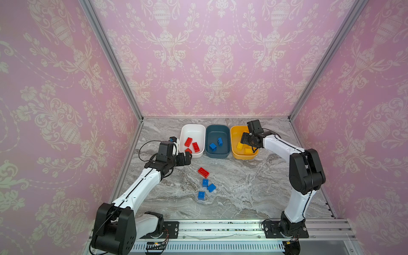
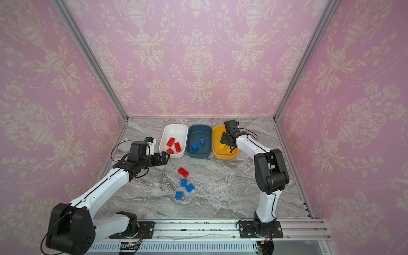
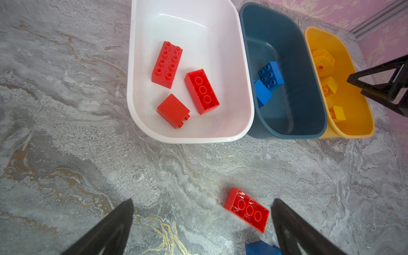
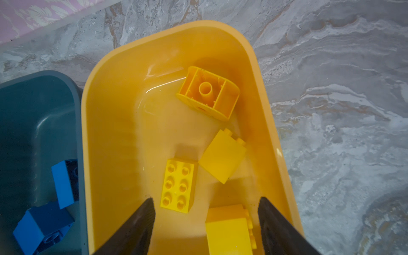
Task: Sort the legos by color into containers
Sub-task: 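Lift the yellow brick over the yellow tub and open the right gripper, then lower the left gripper onto the red 2x4 brick while the right gripper withdraws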
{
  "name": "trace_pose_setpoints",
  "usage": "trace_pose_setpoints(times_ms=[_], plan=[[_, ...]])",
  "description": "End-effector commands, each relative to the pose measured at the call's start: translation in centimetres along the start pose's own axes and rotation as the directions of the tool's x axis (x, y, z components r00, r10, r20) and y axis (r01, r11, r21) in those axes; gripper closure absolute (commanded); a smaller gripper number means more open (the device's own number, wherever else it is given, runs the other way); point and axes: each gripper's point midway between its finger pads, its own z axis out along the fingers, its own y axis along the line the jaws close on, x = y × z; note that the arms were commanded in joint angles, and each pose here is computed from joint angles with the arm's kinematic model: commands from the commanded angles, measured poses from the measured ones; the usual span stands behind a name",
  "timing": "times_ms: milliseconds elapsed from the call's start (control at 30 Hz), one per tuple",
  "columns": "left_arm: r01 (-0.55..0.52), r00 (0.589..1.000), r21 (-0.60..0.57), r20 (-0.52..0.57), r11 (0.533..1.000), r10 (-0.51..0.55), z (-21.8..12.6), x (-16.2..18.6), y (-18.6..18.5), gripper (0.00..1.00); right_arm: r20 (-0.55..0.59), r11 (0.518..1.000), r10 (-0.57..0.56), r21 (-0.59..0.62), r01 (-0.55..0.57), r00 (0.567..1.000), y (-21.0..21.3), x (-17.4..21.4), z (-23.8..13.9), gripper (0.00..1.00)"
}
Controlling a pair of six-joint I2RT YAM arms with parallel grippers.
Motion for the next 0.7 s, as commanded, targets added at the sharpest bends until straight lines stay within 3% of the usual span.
trace_pose_setpoints(times_ms=[0,400,433,667], plan=[[-0.053,0.998,-0.028,-0.016,0.998,0.053,-0.3,-0.3,-0.3,0.01,0.018,0.999,0.003,-0.04,-0.002,1.0,0.3,-0.4,-2.2,0.23],[-0.191,0.97,0.017,-0.149,0.981,0.192,0.2,1.4,-2.9,0.01,-0.013,0.991,-0.028,-0.131,0.026,1.0,0.8,2.7,-6.8,0.06],[-0.202,0.966,0.023,-0.162,0.979,0.203,0.2,1.6,-3.2,0.01,-0.044,0.991,-0.039,-0.127,0.033,0.998,0.3,4.4,-6.7,0.05],[-0.259,0.94,0.055,-0.213,0.964,0.265,0.5,2.5,-4.3,0.01,-0.103,0.977,-0.06,-0.211,0.037,0.993,0.6,7.6,-8.7,0.04]])
